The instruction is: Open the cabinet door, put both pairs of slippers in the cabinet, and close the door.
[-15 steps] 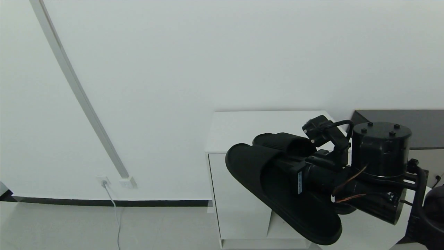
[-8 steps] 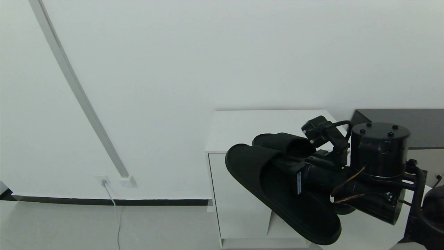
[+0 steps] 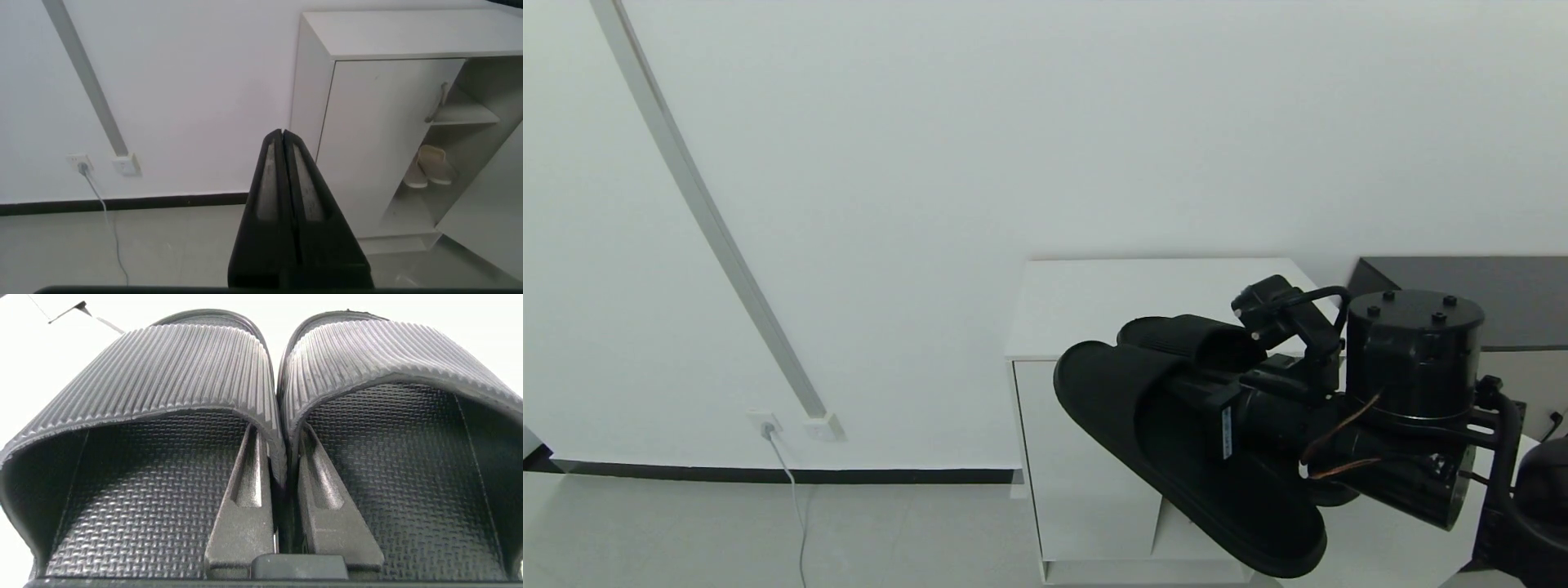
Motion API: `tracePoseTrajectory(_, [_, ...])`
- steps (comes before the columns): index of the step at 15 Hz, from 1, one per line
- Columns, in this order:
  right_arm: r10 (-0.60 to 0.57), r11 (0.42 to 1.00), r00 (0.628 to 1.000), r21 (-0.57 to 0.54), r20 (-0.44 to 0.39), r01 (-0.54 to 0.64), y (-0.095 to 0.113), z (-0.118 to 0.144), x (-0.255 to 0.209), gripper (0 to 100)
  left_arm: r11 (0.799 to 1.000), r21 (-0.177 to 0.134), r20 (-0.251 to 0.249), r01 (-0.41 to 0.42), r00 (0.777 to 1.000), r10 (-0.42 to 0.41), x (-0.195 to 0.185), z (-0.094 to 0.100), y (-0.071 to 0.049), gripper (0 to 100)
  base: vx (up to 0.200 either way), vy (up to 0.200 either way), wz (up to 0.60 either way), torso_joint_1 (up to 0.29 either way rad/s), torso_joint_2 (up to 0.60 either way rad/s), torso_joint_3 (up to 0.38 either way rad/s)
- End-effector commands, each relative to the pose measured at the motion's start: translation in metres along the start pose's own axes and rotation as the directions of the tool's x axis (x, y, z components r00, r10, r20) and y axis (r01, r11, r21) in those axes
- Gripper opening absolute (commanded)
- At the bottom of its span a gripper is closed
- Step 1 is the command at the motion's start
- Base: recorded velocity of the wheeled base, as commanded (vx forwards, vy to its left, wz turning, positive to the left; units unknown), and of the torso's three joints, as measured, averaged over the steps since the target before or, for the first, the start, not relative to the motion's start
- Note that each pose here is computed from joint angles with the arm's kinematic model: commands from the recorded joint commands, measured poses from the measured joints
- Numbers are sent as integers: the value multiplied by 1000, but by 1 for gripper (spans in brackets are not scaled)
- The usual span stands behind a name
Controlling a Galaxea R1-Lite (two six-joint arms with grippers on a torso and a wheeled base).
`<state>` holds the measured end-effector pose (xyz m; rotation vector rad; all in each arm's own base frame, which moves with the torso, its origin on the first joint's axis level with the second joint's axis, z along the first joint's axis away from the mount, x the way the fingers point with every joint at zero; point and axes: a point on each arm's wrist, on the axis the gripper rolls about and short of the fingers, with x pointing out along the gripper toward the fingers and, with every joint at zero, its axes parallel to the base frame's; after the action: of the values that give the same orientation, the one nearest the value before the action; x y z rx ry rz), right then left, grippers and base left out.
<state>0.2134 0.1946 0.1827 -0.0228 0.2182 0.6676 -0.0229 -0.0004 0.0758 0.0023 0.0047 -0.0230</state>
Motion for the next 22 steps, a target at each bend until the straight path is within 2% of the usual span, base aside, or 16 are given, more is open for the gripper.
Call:
tracePoseTrajectory(1, [1, 1000, 1000, -1, -5, -1, 0, -1, 1, 0, 1000, -1, 0, 0, 1000, 0, 0, 0, 0, 0, 0, 0, 0, 0, 0, 0])
tracePoseTrajectory(20, [-2, 1000, 1000, -7, -17, 2, -1, -5, 0, 0, 1000, 1, 0, 2, 1000, -2, 0, 0, 0, 0, 0, -200, 0, 3, 0, 3])
tracePoseTrajectory(22, [-1, 1000, 1000, -6, -15, 1, -2, -5, 0, 0, 1000, 1, 0, 0, 1000, 0, 0, 0, 0, 0, 0, 0, 0, 0, 0, 0])
